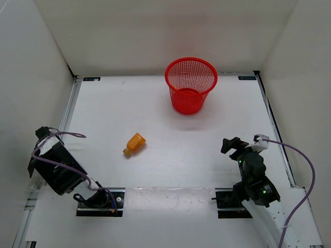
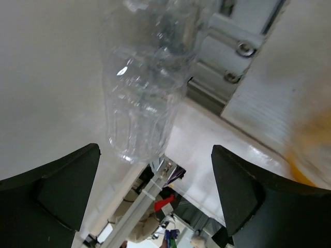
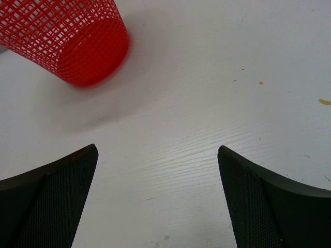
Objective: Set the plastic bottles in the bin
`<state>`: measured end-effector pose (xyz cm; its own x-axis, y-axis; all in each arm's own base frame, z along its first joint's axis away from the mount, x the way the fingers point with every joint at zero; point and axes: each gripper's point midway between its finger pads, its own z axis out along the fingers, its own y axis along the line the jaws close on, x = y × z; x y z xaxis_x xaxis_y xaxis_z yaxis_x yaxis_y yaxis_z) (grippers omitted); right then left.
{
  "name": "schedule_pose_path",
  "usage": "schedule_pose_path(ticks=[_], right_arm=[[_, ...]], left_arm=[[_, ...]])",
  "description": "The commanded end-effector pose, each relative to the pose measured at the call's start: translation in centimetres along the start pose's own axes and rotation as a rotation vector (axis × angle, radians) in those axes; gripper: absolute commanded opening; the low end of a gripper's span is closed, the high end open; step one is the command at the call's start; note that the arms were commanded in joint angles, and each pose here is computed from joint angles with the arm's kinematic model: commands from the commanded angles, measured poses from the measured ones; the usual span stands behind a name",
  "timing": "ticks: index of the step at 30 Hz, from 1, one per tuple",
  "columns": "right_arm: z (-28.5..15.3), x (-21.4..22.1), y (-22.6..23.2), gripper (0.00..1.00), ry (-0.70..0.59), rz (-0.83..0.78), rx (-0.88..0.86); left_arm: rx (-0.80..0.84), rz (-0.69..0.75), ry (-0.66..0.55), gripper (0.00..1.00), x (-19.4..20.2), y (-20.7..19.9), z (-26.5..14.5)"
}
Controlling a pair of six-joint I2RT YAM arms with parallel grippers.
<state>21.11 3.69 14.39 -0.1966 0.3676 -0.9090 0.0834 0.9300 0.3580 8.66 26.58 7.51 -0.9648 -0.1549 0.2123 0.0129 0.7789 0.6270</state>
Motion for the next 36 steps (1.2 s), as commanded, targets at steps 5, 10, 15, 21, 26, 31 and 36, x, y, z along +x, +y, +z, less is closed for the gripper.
schedule_pose_path(ticks=[5, 10, 15, 21, 26, 31, 36], right_arm=[[0.0, -1.4, 0.6, 1.0, -0.045, -0.01, -0.022], [0.1, -1.5, 0.5, 1.0, -0.05, -0.01, -0.012], [0.2, -1.7, 0.4, 1.0, -0.046, -0.013, 0.0], [0.3, -1.7, 0.5, 1.0, -0.046, -0.013, 0.0], [0.4, -1.9, 0.7, 1.0, -0.054, -0.009, -0.004], [0.4, -2.0, 0.7, 1.0, -0.046, -0.023, 0.0], [0.4, -2.1, 0.7, 1.0, -0.054, -0.028, -0.003]], left_arm=[[-0.013, 0.026, -0.081, 1.0, -1.5, -0.3, 1.1], [-0.063, 0.09, -0.105, 1.0, -1.8, -0.4, 1.9], [-0.166, 0.102, -0.115, 1.0, -1.9, 0.6, 2.4], [-0.21, 0.111, -0.127, 1.0, -2.1, 0.9, 2.6], [-0.238, 0.124, -0.131, 1.0, -2.6, 1.6, 2.7], [-0.229, 0.146, -0.111, 0.92, -2.6, 1.2, 3.2], [-0.22, 0.169, -0.097, 0.66, -2.1, 0.9, 3.5]])
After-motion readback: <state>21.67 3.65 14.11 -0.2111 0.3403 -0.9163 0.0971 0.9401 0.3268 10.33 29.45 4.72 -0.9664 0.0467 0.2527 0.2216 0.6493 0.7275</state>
